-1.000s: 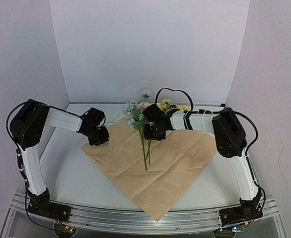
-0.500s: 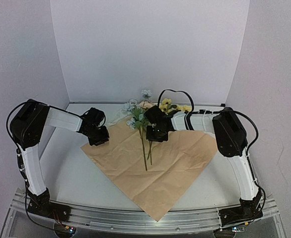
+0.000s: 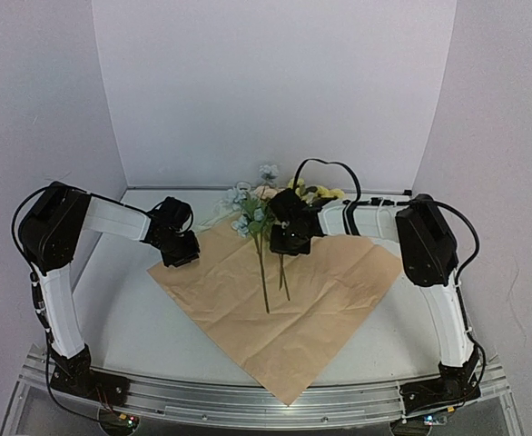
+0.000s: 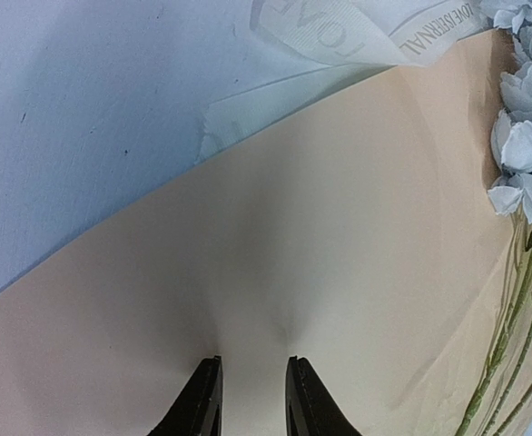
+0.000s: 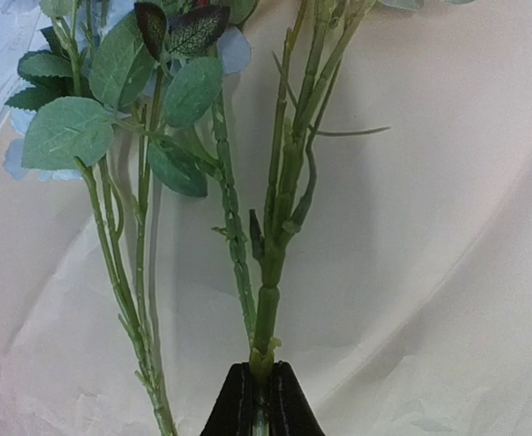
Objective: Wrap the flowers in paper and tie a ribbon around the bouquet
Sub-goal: Adjust the fake flower on the flattened wrapping paper.
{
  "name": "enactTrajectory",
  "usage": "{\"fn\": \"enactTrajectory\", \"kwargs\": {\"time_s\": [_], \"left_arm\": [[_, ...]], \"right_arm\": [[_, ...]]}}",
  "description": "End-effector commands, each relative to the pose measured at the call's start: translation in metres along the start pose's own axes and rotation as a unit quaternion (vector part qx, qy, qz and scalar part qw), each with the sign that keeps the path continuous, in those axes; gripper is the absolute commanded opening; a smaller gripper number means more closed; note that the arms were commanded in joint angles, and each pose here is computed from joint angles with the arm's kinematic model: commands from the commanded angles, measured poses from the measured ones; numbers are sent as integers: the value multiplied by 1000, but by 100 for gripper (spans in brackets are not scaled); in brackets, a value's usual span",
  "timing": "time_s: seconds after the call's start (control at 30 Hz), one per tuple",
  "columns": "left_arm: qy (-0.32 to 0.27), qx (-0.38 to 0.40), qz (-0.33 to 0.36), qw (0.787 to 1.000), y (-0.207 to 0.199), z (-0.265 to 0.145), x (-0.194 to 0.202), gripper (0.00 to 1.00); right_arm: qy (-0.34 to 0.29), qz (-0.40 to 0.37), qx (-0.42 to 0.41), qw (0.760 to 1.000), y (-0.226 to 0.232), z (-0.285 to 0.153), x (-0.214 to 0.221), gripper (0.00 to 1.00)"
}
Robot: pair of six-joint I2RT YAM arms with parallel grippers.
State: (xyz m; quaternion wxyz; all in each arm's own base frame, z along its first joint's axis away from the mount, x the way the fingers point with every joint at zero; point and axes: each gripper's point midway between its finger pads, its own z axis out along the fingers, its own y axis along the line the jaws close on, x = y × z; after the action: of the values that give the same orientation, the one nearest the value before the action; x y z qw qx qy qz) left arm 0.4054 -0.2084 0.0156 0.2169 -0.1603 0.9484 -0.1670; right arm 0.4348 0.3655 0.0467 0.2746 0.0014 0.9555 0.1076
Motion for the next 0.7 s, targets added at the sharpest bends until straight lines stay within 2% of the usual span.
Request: {"fn": "enactTrajectory", "kwargs": {"time_s": [0.0,0.27,0.67], "left_arm": [[72,-66,-3,995,41,16,38,26],[71,-64,-4,995,42,15,37,26],[67,-56,-4,996,38,11,34,26]], "right_arm": [[-73,39,-45,996,15,-63,-48,0],[-69,68,-50,994,10,-78,-43,0],[-17,54,-36,998,21,-59,20,0]]}}
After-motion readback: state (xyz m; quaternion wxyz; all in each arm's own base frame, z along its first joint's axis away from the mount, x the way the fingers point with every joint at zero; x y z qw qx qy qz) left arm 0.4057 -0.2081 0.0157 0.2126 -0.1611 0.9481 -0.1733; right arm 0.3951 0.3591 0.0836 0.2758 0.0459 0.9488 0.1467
